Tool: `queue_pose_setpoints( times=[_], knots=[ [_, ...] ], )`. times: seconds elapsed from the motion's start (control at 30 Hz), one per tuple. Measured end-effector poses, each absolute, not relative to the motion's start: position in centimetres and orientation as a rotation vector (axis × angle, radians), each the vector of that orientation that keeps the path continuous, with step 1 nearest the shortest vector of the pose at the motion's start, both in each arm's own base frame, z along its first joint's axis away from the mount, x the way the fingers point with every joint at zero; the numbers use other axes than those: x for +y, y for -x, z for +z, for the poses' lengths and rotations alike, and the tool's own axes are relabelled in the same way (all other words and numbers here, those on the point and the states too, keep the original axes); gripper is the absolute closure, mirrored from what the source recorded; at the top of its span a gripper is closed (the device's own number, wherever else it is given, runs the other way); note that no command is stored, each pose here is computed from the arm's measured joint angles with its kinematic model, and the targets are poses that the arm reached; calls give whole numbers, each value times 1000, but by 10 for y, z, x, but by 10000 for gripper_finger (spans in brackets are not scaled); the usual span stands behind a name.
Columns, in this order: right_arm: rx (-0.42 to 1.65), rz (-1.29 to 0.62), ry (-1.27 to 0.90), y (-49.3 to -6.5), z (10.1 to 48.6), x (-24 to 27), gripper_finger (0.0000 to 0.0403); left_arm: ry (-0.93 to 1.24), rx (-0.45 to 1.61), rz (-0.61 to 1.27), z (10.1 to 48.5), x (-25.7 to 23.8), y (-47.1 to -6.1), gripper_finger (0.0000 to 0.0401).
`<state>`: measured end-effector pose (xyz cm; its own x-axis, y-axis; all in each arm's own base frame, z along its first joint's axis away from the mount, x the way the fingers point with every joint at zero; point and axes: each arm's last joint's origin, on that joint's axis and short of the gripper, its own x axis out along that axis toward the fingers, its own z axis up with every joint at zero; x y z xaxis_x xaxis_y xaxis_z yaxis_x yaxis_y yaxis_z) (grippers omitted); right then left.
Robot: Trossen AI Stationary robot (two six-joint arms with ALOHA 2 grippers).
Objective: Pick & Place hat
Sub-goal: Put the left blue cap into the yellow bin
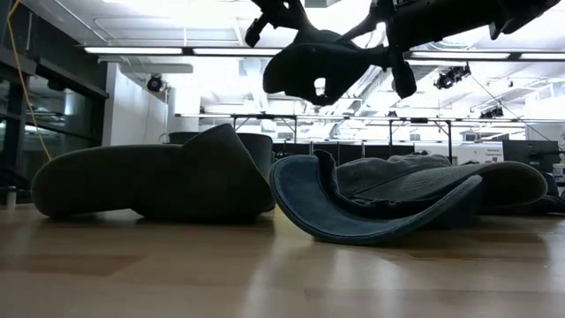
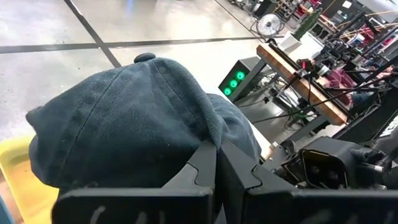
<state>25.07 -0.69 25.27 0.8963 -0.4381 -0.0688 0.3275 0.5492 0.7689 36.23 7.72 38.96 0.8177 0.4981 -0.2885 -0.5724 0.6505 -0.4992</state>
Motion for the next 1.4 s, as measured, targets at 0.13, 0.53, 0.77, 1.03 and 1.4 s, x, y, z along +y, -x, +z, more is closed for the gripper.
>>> queue_pose_setpoints(
  times=[0.13,0.53,0.77,1.03,1.4],
  knots=[
    [-134,-455,-874,-251,253,-7,358,609,130,610,390,77,-362,401],
    [-129,-406,-851,-251,255,-14,396,612,144,591,389,77,-362,398],
    [-114,-413,-847,-251,253,-14,399,442,202,571,388,76,-362,358],
    [-9,-435,-879,-250,243,-14,400,344,276,613,384,80,-358,261],
    [141,-358,-918,-247,234,-33,400,452,434,669,381,117,-324,208]
  ],
)
